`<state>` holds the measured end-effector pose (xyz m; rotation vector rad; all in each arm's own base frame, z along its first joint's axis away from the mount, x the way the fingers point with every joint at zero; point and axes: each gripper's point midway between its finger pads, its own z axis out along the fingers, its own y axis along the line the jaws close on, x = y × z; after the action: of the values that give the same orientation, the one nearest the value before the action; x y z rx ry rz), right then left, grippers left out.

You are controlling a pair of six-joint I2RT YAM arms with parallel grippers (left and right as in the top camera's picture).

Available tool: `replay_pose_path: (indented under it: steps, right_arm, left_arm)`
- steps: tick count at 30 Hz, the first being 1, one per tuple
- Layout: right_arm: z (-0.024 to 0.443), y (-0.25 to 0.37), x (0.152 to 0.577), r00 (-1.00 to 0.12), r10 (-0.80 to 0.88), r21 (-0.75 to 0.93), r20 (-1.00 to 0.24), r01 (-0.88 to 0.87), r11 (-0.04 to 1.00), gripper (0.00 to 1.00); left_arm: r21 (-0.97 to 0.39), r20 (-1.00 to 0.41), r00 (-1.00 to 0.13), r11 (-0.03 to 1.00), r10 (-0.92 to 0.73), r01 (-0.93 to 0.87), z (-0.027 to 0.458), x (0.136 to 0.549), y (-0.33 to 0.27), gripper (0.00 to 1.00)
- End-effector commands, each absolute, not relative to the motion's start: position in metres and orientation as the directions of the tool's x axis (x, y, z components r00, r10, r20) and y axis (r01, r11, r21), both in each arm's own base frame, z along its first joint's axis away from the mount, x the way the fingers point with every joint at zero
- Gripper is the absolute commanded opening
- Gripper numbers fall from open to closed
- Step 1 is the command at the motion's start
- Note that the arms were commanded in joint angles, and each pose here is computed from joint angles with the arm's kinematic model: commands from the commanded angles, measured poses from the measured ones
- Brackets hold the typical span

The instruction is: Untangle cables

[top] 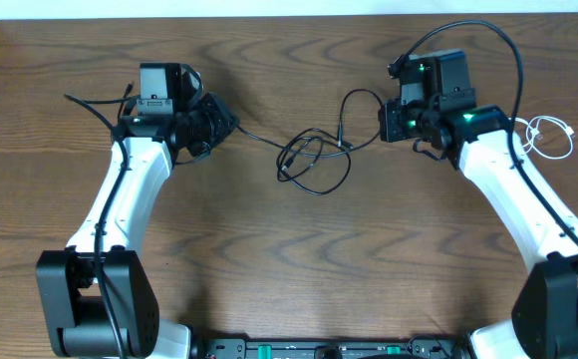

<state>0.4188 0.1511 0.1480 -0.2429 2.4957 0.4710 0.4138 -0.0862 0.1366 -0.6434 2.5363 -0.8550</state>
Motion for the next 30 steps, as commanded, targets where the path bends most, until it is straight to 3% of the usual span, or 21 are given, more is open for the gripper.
replay_pose_path:
  steps: [1, 7, 25, 30]
  right_arm:
    - [0.148, 0.151, 0.421, -0.825, -0.040, 0.294, -0.564, -0.246, 0.924, 0.01]
    - [0.148, 0.150, 0.420, -0.827, -0.041, 0.293, -0.561, -0.244, 0.924, 0.01]
    - [0.144, 0.148, 0.418, -0.836, -0.043, 0.286, -0.547, -0.235, 0.929, 0.01]
    - [0.137, 0.130, 0.423, -0.832, -0.042, 0.196, -0.553, -0.179, 0.964, 0.01]
  left_arm:
    - [-0.587, -0.255, -0.818, 0.755, -0.516, -0.293, 0.138, 0.410, -0.074, 0.08]
    - [-0.484, -0.223, -0.814, 0.786, -0.537, -0.386, 0.121, 0.393, -0.057, 0.08]
    - [-0.447, -0.189, -0.823, 0.793, -0.536, -0.414, 0.107, 0.383, -0.056, 0.08]
    - [-0.333, -0.254, -0.791, 0.819, -0.556, -0.468, 0.101, 0.383, -0.030, 0.08]
